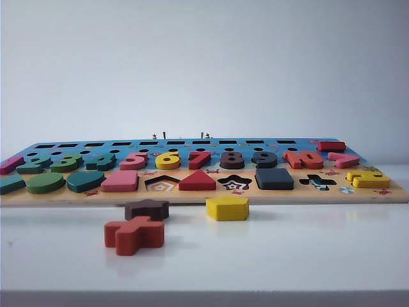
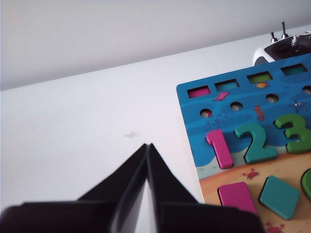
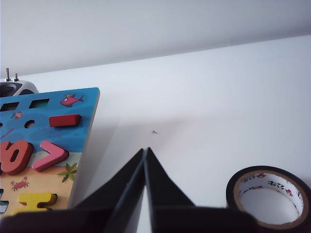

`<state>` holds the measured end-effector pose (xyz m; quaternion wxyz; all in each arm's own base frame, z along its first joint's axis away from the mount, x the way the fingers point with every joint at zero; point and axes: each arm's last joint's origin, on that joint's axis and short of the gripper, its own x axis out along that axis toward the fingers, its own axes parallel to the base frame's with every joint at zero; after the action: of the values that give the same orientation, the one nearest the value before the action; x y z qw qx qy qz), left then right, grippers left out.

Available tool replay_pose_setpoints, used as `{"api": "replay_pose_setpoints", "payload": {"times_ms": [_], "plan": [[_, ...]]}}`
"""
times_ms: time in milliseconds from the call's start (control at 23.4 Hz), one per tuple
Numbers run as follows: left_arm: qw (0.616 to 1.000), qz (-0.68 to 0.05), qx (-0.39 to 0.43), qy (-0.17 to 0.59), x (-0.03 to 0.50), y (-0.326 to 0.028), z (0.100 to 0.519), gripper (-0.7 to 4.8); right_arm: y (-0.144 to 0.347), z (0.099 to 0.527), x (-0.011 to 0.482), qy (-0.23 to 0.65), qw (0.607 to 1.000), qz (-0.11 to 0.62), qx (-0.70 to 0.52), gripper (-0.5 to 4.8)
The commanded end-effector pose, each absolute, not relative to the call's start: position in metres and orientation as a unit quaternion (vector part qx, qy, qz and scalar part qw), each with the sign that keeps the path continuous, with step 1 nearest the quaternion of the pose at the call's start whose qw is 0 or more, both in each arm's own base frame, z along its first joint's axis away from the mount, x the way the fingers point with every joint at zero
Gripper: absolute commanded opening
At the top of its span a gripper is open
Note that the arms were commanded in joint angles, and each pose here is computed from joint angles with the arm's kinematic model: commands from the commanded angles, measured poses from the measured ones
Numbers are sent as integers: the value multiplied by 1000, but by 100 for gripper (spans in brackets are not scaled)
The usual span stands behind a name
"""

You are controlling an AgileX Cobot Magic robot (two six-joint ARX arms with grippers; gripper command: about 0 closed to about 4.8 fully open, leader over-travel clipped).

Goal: Insert the cube into the slot.

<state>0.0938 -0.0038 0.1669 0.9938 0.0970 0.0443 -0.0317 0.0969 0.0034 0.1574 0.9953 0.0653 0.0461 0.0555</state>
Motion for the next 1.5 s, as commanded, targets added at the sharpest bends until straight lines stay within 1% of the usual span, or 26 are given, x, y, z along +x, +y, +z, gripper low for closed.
{"api": "replay_pose_setpoints", "payload": {"times_ms": [43,299,1497], "plan": [[993,-30,103,44,95,-4,162,20,3,160,97,31,996,58,61,-8],[992,-32,110,59,96,-4,154,20,3,160,97,31,996,57,62,-7],[992,-39,104,58,96,-4,154,20,3,160,97,35,996,56,63,-4]]}}
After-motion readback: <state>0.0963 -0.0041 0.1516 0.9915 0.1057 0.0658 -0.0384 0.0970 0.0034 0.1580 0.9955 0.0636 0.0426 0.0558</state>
